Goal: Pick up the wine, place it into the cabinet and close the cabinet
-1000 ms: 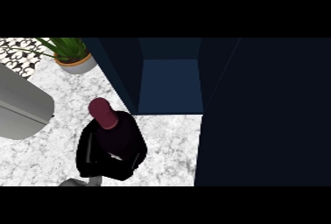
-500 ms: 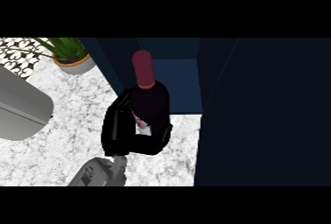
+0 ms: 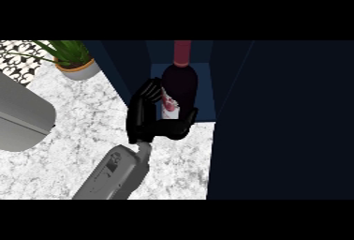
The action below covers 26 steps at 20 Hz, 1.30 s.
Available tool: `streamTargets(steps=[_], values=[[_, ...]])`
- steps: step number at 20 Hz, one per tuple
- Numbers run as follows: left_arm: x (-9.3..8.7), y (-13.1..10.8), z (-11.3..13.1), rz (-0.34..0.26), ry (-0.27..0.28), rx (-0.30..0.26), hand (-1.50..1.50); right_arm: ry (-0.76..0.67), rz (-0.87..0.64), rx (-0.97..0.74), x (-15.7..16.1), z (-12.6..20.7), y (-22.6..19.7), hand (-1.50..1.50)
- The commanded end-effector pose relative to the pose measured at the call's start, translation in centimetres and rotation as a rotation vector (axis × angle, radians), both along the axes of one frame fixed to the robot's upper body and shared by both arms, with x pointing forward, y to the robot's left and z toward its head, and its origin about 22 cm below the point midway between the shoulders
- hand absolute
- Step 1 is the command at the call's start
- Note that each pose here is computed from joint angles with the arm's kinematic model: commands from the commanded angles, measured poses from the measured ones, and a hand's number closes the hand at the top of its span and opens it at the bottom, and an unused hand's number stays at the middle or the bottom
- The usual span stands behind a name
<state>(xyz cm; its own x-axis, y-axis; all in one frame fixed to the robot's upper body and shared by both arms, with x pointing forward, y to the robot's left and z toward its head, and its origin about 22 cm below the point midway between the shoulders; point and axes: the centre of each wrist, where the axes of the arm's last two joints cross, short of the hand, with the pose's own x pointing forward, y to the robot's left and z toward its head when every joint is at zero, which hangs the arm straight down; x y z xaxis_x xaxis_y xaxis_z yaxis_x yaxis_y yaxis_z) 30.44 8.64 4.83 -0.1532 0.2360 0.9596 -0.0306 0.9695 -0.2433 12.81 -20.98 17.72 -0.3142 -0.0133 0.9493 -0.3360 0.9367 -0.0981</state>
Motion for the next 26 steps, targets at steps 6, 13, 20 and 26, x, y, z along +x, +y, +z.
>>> streamTargets(steps=[6,13,20,26], values=[[0.4,-1.0,-4.1,0.029,0.077,0.046,1.50,-0.056,0.079,0.085,-4.2,2.5,-0.5,-1.50],[0.5,0.4,-7.8,0.047,0.103,0.010,1.50,-0.050,0.106,0.082,-4.3,2.8,-0.8,-1.50],[3.6,0.2,-6.3,0.066,0.101,-0.046,1.50,-0.042,0.089,0.058,-3.3,1.7,-1.1,-1.50],[5.1,0.4,-6.7,0.065,0.124,-0.030,1.50,-0.037,0.079,0.081,-2.5,1.6,-0.7,-1.50]])
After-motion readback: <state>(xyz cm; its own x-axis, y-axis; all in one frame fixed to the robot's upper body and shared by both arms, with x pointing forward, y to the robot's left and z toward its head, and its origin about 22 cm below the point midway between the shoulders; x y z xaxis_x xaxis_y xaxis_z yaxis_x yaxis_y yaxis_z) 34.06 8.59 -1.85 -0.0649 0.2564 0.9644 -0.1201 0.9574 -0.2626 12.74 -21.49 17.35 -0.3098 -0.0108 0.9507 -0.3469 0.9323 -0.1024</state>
